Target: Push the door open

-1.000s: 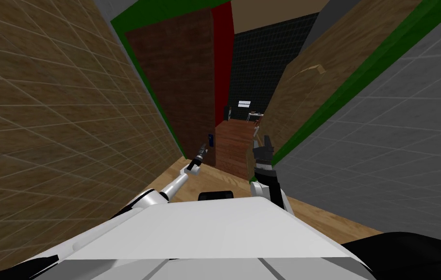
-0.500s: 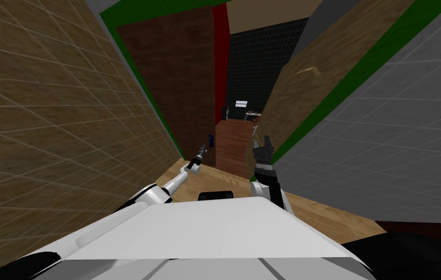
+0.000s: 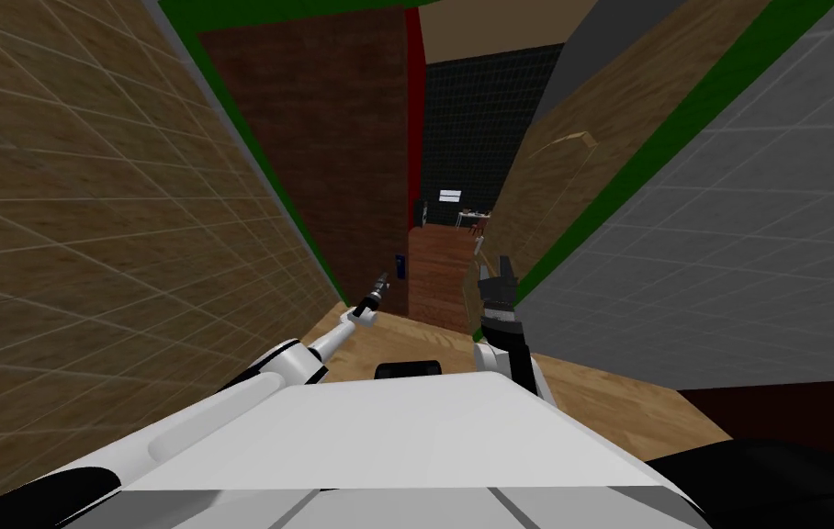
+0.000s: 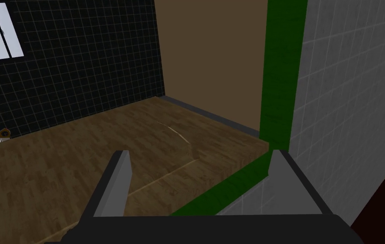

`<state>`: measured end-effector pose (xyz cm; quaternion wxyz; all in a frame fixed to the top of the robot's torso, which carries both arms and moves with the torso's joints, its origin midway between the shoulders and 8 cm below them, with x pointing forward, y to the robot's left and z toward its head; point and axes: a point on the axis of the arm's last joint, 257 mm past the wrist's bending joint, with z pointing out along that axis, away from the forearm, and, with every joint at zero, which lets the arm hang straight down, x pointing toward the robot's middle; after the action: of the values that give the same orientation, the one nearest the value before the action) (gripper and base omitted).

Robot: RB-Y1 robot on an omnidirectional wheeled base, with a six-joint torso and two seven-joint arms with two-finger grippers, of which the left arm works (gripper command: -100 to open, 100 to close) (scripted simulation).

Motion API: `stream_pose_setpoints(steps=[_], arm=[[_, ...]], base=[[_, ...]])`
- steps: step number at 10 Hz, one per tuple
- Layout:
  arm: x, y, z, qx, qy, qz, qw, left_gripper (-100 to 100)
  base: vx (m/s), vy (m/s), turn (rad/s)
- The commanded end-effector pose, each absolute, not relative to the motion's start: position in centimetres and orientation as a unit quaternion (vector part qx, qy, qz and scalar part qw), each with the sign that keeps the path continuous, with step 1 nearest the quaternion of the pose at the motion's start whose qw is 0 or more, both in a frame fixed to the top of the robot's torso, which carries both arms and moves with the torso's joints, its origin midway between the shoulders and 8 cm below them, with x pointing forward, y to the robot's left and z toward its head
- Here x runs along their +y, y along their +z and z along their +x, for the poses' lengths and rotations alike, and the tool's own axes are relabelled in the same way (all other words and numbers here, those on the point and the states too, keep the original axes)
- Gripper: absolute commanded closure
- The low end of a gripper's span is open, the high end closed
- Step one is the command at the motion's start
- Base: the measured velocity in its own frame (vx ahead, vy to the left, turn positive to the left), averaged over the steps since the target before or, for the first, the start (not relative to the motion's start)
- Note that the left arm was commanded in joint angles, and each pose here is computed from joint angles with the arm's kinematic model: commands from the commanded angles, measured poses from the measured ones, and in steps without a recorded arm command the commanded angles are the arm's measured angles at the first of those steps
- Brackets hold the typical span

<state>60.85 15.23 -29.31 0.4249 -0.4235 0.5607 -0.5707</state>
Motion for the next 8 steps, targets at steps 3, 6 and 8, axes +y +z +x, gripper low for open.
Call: stream_pose_setpoints(steps=[3,6,8], arm=[[15.50,-29.37,60.90,0.559,-0.569,-0.426,0.427,-100],[15.82,-29.45,60.95,0.556,-0.567,-0.429,0.430,-100],[16.04,-29.51,60.97,0.555,-0.566,-0.431,0.431,-100]], base=[[0.150,-0.019,-0.026],[0.198,-0.049,-0.035],[0.215,-0.049,-0.034]])
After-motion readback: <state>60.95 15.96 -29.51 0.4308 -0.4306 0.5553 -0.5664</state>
